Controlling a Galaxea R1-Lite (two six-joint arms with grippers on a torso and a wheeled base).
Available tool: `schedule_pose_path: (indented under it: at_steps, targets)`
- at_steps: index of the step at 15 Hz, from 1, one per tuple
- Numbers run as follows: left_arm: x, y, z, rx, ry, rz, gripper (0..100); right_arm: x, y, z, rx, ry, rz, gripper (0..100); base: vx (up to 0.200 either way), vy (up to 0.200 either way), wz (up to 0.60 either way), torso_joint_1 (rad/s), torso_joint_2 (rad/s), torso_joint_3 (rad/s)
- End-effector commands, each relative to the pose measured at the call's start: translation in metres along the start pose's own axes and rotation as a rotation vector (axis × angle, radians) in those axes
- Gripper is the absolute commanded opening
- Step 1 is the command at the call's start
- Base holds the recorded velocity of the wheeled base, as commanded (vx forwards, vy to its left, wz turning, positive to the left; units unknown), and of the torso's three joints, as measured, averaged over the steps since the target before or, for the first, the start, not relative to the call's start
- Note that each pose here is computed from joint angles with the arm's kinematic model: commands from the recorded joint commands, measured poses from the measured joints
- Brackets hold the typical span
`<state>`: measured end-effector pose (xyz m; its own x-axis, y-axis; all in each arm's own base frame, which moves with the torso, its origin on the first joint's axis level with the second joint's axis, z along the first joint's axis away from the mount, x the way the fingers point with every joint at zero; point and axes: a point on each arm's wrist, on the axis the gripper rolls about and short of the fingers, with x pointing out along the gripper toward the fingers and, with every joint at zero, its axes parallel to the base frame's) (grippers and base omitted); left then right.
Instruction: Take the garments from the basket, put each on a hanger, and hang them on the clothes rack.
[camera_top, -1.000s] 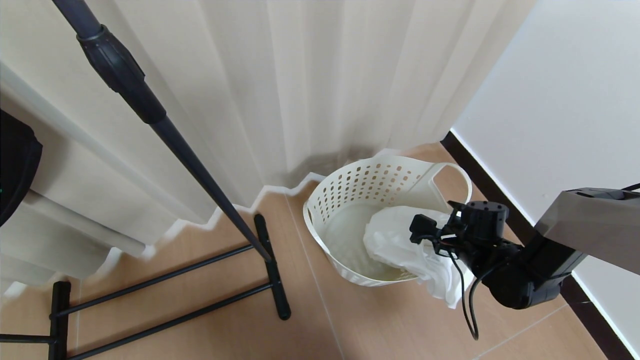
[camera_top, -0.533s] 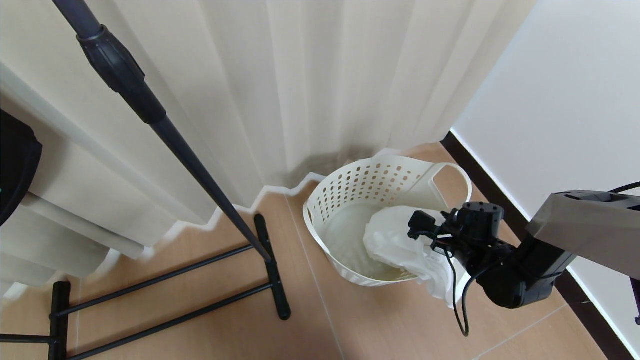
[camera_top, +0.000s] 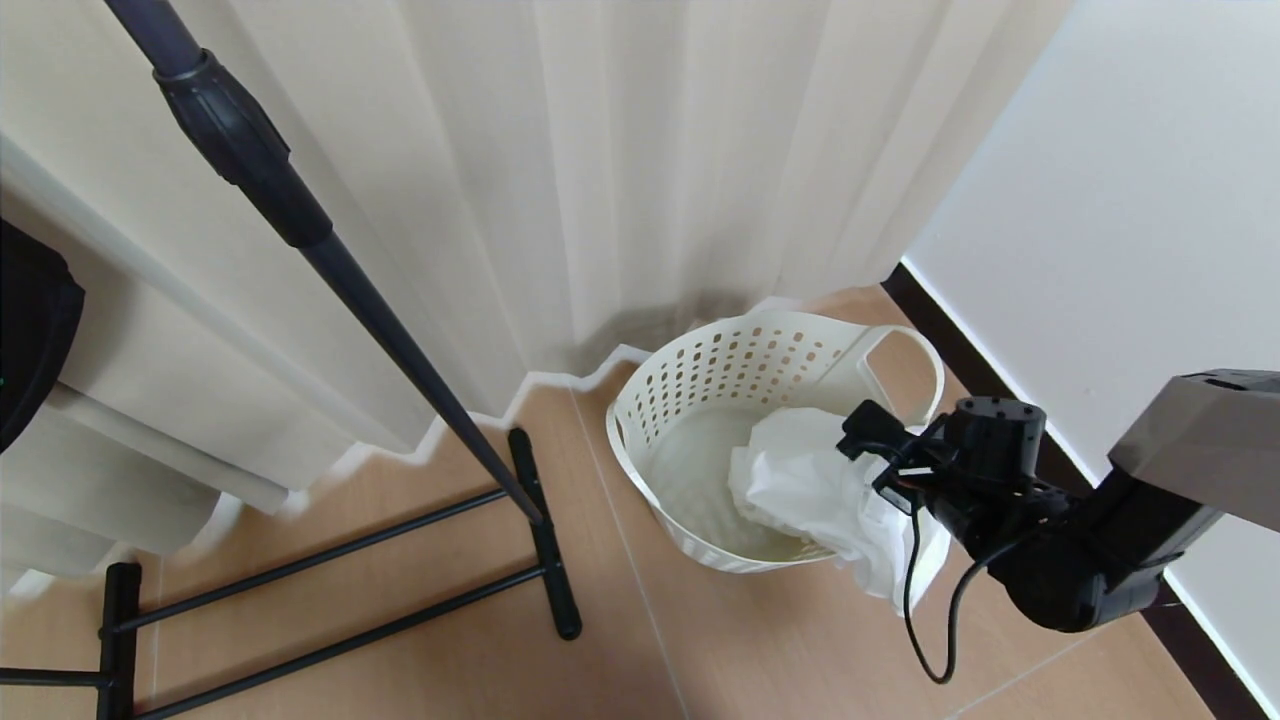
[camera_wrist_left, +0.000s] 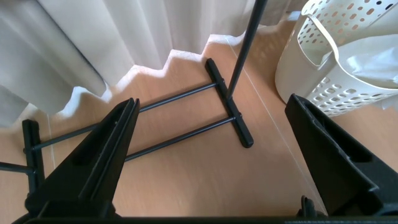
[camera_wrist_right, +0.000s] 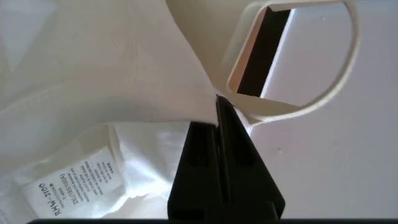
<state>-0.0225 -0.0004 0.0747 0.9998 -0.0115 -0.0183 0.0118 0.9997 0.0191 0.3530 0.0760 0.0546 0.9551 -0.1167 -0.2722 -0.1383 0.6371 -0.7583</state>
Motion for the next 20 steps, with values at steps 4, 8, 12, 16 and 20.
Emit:
schedule_pose_path:
  at_steps: [4, 8, 12, 16, 20]
  targets:
    - [0.0, 0.0, 0.0, 0.007, 0.002, -0.004, 100, -0.111, -0.068, 0.019, 0.25, -0.149, -0.123, 0, 0.0, 0.0, 0.0, 0.0, 0.0, 0.0]
    - [0.0, 0.0, 0.0, 0.005, 0.002, -0.005, 100, -0.168, -0.082, 0.043, 0.411, -0.309, -0.078, 0, 0.0, 0.0, 0.0, 0.0, 0.0, 0.0]
    - [0.0, 0.0, 0.0, 0.007, 0.001, -0.012, 100, -0.189, -0.085, 0.039, 0.468, -0.294, -0.022, 0, 0.0, 0.0, 0.0, 0.004, 0.0, 0.052]
    - [0.0, 0.0, 0.0, 0.007, 0.003, -0.016, 100, -0.182, -0.084, 0.035, 0.467, -0.267, -0.027, 0, 0.0, 0.0, 0.0, 0.005, 0.0, 0.184]
    - [0.0, 0.0, 0.0, 0.007, 0.001, -0.016, 100, -0.18, -0.085, 0.031, 0.469, -0.256, -0.034, 0, 0.0, 0.0, 0.0, 0.0, 0.0, 0.204]
